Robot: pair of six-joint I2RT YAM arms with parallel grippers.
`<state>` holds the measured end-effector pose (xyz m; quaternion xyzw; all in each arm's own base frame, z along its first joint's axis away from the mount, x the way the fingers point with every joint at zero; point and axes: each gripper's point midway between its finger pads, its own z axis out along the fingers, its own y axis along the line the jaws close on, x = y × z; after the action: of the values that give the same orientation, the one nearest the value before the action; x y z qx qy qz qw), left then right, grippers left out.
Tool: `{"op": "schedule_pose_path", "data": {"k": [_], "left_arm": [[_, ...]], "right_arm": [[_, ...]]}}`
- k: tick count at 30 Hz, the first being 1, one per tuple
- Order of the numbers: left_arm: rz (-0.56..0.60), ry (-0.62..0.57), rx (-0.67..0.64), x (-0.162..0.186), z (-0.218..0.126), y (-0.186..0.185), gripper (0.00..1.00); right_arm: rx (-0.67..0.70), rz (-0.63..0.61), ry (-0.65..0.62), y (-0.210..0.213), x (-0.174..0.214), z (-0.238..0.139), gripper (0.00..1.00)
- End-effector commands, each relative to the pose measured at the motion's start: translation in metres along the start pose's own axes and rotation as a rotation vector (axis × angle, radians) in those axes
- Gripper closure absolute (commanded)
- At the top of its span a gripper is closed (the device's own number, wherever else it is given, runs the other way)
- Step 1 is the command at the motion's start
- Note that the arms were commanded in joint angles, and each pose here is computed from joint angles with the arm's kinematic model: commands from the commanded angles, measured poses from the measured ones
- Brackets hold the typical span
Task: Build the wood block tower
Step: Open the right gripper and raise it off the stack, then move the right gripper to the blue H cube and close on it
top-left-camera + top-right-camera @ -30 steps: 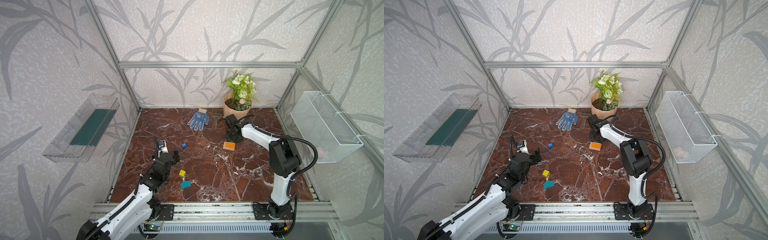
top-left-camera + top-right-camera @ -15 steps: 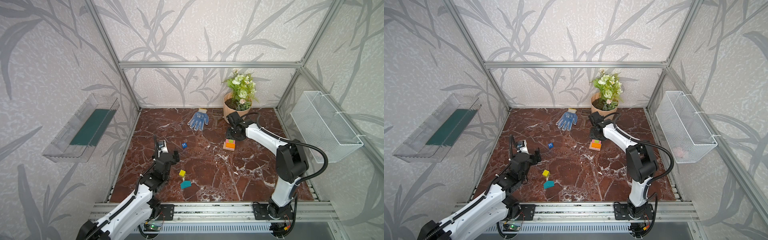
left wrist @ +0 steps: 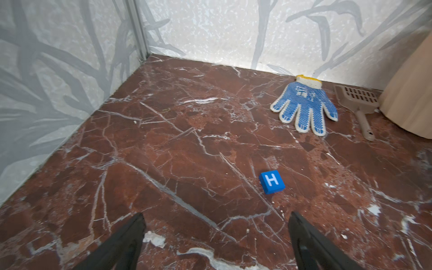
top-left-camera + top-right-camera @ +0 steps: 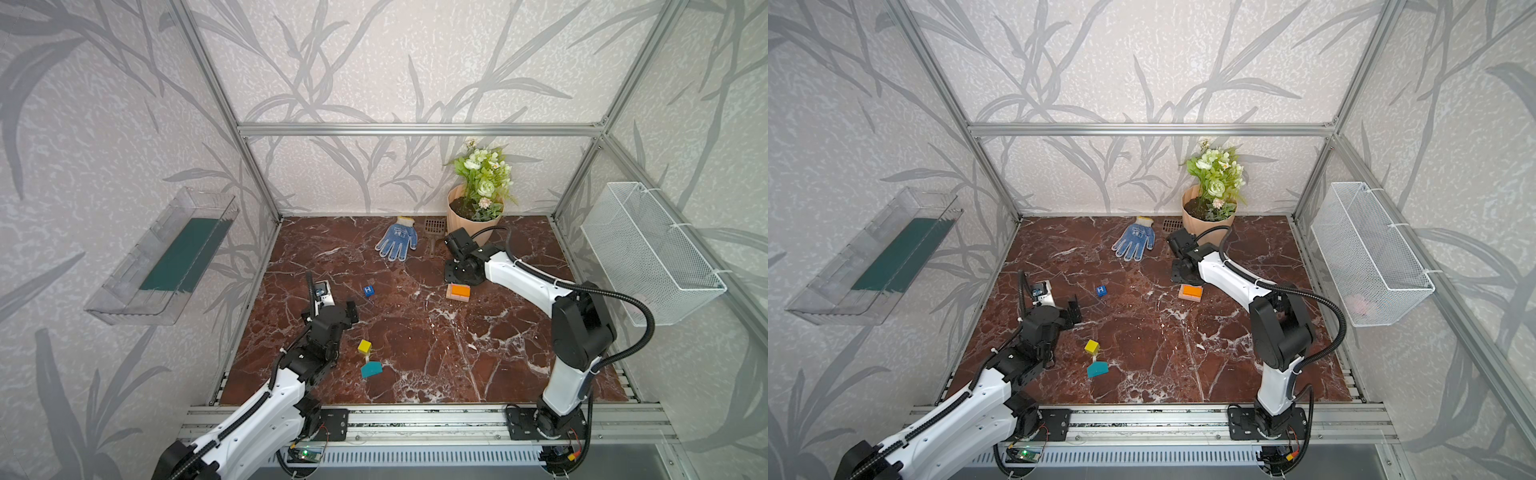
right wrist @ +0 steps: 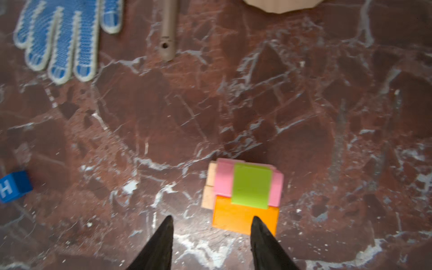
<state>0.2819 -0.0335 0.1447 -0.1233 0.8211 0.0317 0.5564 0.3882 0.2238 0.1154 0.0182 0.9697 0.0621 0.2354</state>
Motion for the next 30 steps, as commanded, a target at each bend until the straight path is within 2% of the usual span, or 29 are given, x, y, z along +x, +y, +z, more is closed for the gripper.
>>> {"op": "schedule_pose_path", "data": {"k": [1,8,14,21,30], "left_arm": [[-0.056,-0.032,-0.146,-0.006,-0.004,0.029,0.02],[-0.155,-0.053,-0.213,-0.005,-0.010,0.056,0.01],[-0.204,-0.012,-0.213,0.000,-0.004,0.065,0.01],[-0.207,0.001,-0.208,0.002,-0.002,0.064,0.01],[-0.210,0.002,-0.193,0.002,-0.002,0.062,0.01]], "right_arm": [[-0.079,-0.115,-0.067,0.054,-0.010,-0.016,0.45],[-0.172,-0.331,-0.001,0.155,0.013,0.011,0.45],[-0.214,-0.424,0.085,0.205,0.034,0.039,0.46],[-0.208,-0.486,0.150,0.226,0.049,0.067,0.47],[-0.228,-0.485,0.148,0.236,0.056,0.090,0.41]]}}
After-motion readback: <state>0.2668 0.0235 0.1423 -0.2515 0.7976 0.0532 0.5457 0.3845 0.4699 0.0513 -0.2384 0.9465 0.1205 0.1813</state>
